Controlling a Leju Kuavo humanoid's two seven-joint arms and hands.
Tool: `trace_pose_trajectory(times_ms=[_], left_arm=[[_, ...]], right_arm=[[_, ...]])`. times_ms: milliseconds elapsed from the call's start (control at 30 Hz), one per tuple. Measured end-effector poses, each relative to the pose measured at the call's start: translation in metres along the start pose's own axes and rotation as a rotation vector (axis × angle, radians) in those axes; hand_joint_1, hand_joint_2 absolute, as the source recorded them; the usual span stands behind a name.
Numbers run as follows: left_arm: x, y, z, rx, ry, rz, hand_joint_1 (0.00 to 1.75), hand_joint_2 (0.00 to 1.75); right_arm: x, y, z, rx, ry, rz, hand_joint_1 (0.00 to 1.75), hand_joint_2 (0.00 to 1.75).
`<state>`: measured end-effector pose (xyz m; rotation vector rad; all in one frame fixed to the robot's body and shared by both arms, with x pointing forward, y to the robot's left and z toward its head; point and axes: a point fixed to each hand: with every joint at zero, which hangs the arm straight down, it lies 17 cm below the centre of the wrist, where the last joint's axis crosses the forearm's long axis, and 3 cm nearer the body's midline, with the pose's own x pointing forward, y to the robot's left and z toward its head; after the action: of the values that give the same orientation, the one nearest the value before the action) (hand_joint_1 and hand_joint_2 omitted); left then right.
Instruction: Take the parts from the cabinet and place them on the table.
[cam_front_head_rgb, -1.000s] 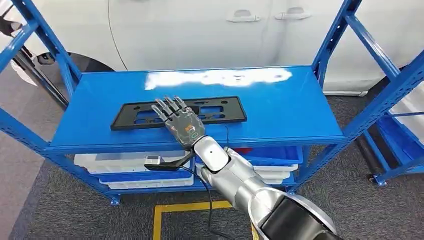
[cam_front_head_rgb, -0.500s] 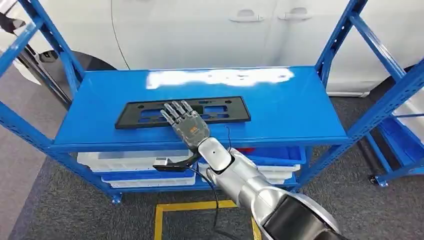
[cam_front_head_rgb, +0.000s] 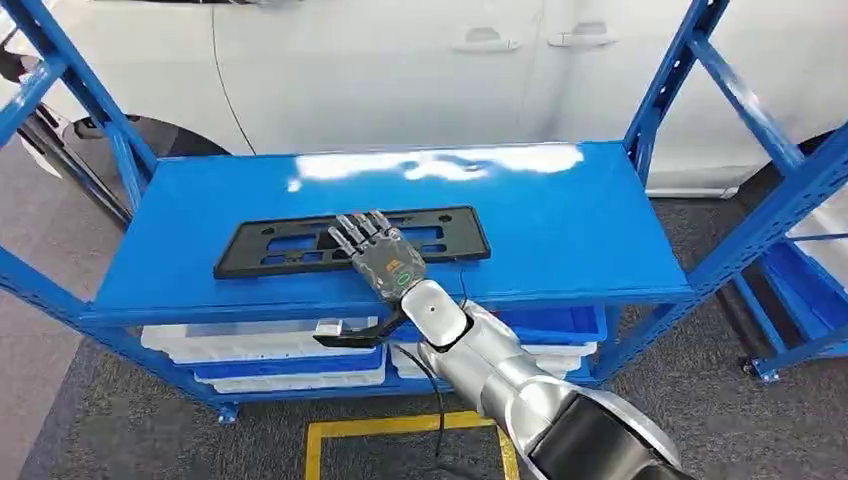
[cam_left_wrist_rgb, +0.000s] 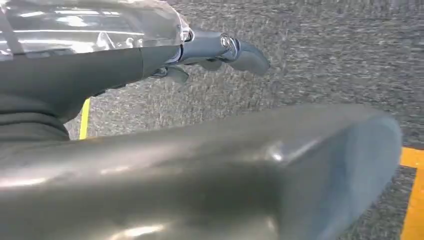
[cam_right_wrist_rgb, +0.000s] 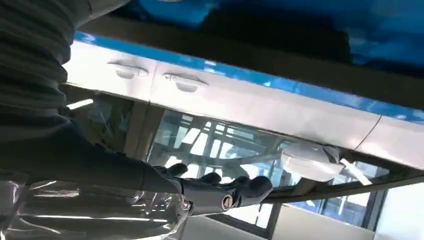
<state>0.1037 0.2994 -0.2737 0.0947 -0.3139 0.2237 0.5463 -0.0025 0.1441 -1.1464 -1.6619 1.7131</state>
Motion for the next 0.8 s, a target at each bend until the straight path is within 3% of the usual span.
trace_pose_trajectory(times_ms=[700,767,800], left_arm=[[0.005,-0.003,0.0,-0.002,-0.013,0.006,0.0,0.0],[0.005,-0.001,0.0,0.001,-0.015,0.006,0.0,0.0],[0.004,0.0,0.0,0.001,-0.015,0.006,0.0,0.0]], right_arm=[[0.022,0.018,0.005,0.082,-0.079,0.012,0.0,1.75],[0.027,0.021,0.006,0.1,-0.09,0.009,1.66,1.75],[0.029,0.023,0.007,0.107,-0.097,0.009,1.75,1.75]])
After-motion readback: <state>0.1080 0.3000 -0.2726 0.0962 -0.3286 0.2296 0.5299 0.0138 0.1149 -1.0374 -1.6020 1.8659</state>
